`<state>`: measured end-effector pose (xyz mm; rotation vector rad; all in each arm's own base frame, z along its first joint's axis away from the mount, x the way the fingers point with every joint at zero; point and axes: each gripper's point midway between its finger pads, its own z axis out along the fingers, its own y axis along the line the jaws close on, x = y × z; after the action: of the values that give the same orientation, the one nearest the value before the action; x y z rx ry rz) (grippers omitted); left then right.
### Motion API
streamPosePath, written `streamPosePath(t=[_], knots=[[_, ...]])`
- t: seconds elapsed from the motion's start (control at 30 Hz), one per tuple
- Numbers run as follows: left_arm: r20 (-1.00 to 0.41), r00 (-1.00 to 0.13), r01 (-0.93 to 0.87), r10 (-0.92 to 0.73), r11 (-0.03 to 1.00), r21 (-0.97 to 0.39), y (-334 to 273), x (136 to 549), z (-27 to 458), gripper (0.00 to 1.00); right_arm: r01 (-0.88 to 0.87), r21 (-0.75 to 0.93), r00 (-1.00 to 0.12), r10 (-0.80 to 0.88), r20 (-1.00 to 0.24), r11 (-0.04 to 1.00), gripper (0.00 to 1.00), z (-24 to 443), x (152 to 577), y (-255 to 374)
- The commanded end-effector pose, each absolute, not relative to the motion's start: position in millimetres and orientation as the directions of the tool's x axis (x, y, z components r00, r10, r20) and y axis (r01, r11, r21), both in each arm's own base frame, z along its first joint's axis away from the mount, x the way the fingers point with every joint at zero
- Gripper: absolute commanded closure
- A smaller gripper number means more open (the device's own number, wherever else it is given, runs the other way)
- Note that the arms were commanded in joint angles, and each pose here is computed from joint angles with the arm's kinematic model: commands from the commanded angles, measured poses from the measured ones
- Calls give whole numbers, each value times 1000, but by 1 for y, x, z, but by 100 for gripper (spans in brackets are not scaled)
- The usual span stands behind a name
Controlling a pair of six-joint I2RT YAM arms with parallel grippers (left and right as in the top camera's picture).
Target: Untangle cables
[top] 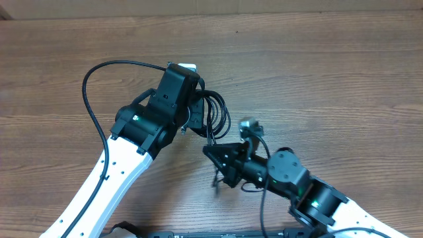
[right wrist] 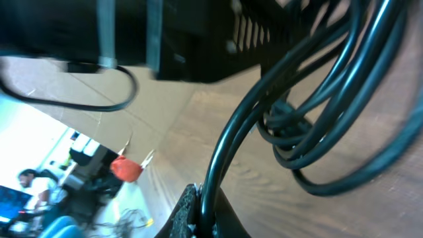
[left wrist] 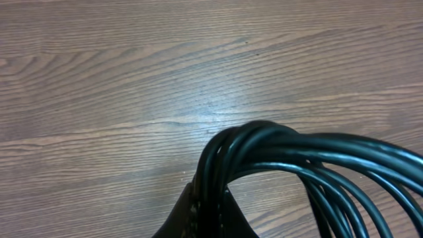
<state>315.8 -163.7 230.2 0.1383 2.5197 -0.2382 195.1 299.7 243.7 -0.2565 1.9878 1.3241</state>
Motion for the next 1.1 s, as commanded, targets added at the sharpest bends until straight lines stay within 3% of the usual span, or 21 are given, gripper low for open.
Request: streamPosePath(t=[0.0, 0.13, 0.37, 0.6, 0.73, 0.83, 0.93, 1.07], knots=[[-575, -815, 207, 72, 963, -173, -182, 309, 236, 96, -440, 802, -785, 261, -561, 404, 96, 248, 199, 311], [-574, -806, 256, 148, 960, -111, -183, 302, 233, 96, -330, 849, -814, 331, -478, 413, 96, 239, 217, 302], [-584, -768, 366, 264, 928, -62, -195, 296, 233, 96, -228, 859, -791, 427, -438, 458, 96, 230, 250, 271], [-613, -745, 446, 262, 879, -166, -222, 293, 243, 96, -144, 837, -820, 410, -399, 527, 96, 203, 249, 260], [-651, -677, 592, 342, 779, -206, -245, 286, 252, 96, -91, 809, -830, 405, -384, 581, 96, 185, 248, 253], [-673, -590, 731, 445, 649, -211, -261, 269, 256, 96, -63, 787, -819, 419, -392, 614, 96, 177, 250, 246], [-693, -464, 859, 552, 471, -200, -272, 246, 257, 96, -99, 782, -804, 414, -427, 615, 96, 183, 254, 246], [-677, -389, 913, 624, 362, -191, -270, 227, 250, 96, -144, 791, -782, 421, -459, 595, 96, 195, 258, 250]])
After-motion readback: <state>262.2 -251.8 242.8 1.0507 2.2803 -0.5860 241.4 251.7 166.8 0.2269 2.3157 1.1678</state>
